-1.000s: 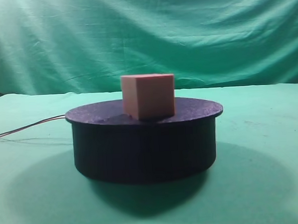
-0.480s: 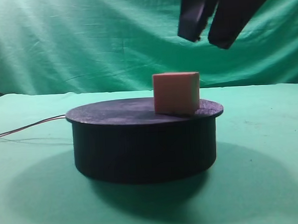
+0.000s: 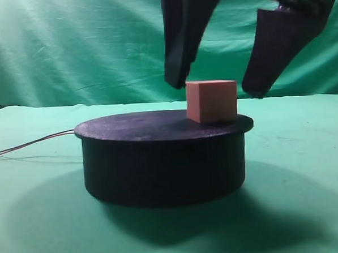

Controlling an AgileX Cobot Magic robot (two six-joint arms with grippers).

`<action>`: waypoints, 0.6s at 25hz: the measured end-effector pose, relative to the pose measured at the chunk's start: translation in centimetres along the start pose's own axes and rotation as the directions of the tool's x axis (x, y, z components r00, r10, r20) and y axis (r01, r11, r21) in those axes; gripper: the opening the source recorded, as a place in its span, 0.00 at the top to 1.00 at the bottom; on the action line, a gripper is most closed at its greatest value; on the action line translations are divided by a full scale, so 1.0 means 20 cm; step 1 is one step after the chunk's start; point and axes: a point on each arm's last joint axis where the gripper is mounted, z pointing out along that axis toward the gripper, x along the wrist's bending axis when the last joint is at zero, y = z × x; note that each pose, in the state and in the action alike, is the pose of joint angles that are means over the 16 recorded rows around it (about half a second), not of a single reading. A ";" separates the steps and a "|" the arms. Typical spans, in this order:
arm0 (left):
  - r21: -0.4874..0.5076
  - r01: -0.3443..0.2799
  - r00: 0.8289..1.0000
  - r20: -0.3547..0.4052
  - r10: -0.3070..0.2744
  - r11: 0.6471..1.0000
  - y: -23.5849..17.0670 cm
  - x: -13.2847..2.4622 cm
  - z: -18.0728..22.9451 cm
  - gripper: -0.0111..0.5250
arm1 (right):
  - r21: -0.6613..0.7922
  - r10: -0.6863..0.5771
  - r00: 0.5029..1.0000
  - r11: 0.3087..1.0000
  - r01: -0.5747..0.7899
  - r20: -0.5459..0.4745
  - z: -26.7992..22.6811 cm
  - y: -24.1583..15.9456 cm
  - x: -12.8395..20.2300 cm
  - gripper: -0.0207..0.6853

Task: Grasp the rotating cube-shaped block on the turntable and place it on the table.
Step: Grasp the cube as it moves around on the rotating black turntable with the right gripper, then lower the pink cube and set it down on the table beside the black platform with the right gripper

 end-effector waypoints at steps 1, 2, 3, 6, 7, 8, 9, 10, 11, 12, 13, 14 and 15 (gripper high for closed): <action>0.000 0.000 1.000 0.000 0.000 1.000 0.00 0.00 0.00 0.98 | -0.008 -0.004 1.000 1.000 0.004 0.010 -0.01 0.01 0.00 0.55; 0.000 0.000 1.000 0.000 0.000 1.000 0.00 0.00 0.00 0.98 | -0.016 -0.007 1.000 1.000 0.007 0.022 -0.03 0.01 -0.01 0.57; 0.000 0.000 1.000 0.000 0.000 1.000 0.00 0.00 0.00 0.98 | -0.024 -0.007 0.999 1.000 0.008 0.034 -0.05 0.01 -0.01 0.60; 0.000 0.000 1.000 0.000 0.000 1.000 0.00 0.00 0.00 0.98 | -0.045 0.003 0.998 0.999 0.000 0.068 -0.13 -0.01 -0.03 0.64; 0.000 0.000 1.000 0.000 0.000 1.000 0.00 0.00 0.00 0.98 | -0.049 0.011 0.997 0.999 -0.007 0.078 -0.15 -0.02 -0.04 0.64; 0.000 0.000 1.000 0.000 0.000 1.000 0.00 0.00 0.00 0.98 | -0.052 0.020 0.996 0.999 -0.016 0.087 -0.16 -0.04 -0.04 0.64; 0.000 0.000 1.000 0.000 0.000 1.000 0.00 0.00 0.00 0.98 | -0.054 0.031 0.995 0.998 -0.026 0.094 -0.18 -0.06 -0.05 0.64; 0.000 0.000 1.000 0.000 0.000 1.000 0.00 0.00 0.00 0.98 | -0.055 0.042 0.994 0.998 -0.037 0.101 -0.19 -0.09 -0.06 0.64; 0.000 0.000 1.000 0.000 0.000 1.000 0.00 0.00 0.00 0.98 | -0.054 0.054 0.993 0.997 -0.048 0.107 -0.19 -0.11 -0.06 0.64; 0.000 0.000 1.000 0.000 0.000 1.000 0.00 0.00 0.00 0.98 | -0.051 0.066 0.991 0.997 -0.061 0.112 -0.19 -0.14 -0.07 0.64; 0.000 0.000 1.000 0.000 0.000 1.000 0.00 0.00 0.00 0.98 | -0.046 0.079 0.990 0.996 -0.074 0.117 -0.18 -0.17 -0.08 0.64; 0.000 0.000 1.000 0.000 0.000 1.000 0.00 0.00 0.00 0.98 | -0.040 0.091 0.988 0.995 -0.087 0.121 -0.18 -0.20 -0.08 0.64; 0.000 0.000 1.000 0.000 0.000 1.000 0.00 0.00 0.00 0.98 | -0.033 0.103 0.987 0.994 -0.100 0.125 -0.17 -0.23 -0.09 0.64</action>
